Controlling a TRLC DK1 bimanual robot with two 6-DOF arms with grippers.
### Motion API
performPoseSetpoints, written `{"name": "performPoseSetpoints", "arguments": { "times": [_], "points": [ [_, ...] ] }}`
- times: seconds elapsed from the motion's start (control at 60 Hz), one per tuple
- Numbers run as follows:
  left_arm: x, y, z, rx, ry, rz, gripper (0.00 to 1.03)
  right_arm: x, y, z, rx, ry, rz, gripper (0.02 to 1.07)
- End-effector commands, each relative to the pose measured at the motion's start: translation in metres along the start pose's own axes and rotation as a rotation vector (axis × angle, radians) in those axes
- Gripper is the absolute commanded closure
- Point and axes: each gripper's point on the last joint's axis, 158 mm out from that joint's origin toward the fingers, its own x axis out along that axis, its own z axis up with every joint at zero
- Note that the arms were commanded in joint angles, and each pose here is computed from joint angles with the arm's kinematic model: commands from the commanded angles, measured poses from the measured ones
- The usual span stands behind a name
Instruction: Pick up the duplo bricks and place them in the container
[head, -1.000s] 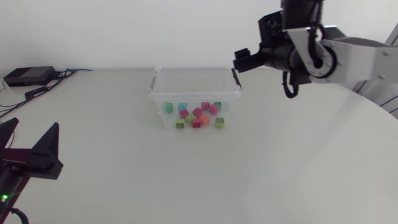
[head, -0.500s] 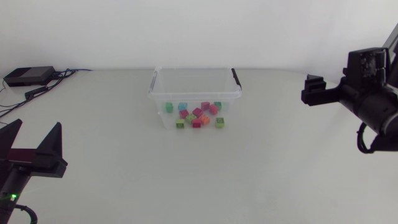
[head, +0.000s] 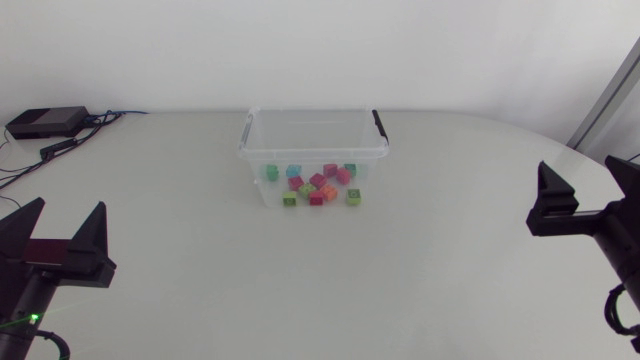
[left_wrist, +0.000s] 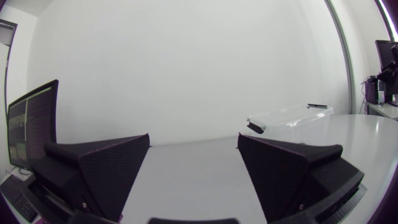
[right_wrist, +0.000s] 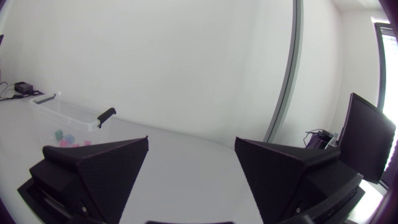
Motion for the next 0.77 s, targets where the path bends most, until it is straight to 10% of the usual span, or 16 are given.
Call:
{"name": "performPoseSetpoints", "arguments": {
  "times": [0.0, 0.75],
  "points": [
    [0.000, -0.004, -0.014, -0.044, 0.030, -0.007, 0.05, -0.004, 0.003, -0.018, 0.034, 0.020, 0.010, 0.07],
    [-0.002, -0.023, -0.044, -0.149, 0.158, -0.058, 0.05, -0.028, 0.035, -0.079, 0.230, 0.016, 0.139, 0.07]
  ]
}}
